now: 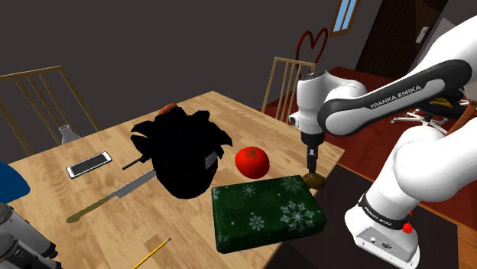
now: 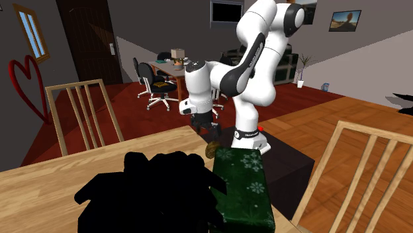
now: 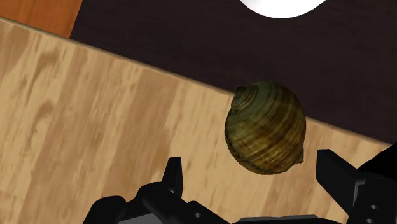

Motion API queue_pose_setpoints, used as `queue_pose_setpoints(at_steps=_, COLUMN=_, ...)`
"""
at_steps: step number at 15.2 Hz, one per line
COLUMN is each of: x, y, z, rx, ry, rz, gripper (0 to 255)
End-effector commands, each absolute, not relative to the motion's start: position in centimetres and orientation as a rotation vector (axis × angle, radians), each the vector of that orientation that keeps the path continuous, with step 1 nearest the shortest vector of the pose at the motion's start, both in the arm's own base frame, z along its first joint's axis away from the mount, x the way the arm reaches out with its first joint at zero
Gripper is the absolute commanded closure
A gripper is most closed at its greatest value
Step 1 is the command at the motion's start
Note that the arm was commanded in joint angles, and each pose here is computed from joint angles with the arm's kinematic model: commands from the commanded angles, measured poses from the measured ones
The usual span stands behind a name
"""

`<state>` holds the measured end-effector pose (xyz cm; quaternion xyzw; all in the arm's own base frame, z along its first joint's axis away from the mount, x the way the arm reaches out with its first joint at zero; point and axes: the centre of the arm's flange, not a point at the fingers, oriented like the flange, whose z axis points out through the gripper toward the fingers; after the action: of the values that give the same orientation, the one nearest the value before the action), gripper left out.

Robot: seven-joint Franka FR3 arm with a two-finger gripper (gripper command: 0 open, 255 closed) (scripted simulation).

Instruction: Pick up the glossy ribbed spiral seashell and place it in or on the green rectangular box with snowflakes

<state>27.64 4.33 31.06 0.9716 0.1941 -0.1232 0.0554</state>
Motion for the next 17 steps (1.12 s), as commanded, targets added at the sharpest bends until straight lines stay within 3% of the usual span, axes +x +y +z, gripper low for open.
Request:
queue_pose_setpoints(at_steps=1, x=27.4, y=4.1, z=30.0, rx=2.945, ry=0.596, rz=-0.373, gripper=0)
queue_pose_setpoints(at_steps=13, x=26.9, y=3.7, z=27.6, rx=2.945, ry=0.596, rz=-0.373, gripper=0)
queue_pose_setpoints(at_steps=14, x=26.9, y=3.7, z=27.6, rx=2.945, ry=0.596, rz=-0.373, gripper=255)
queue_pose_setpoints(at_steps=17, x=26.9, y=3.7, z=27.7, rx=2.945, ry=0.596, rz=-0.373, gripper=255)
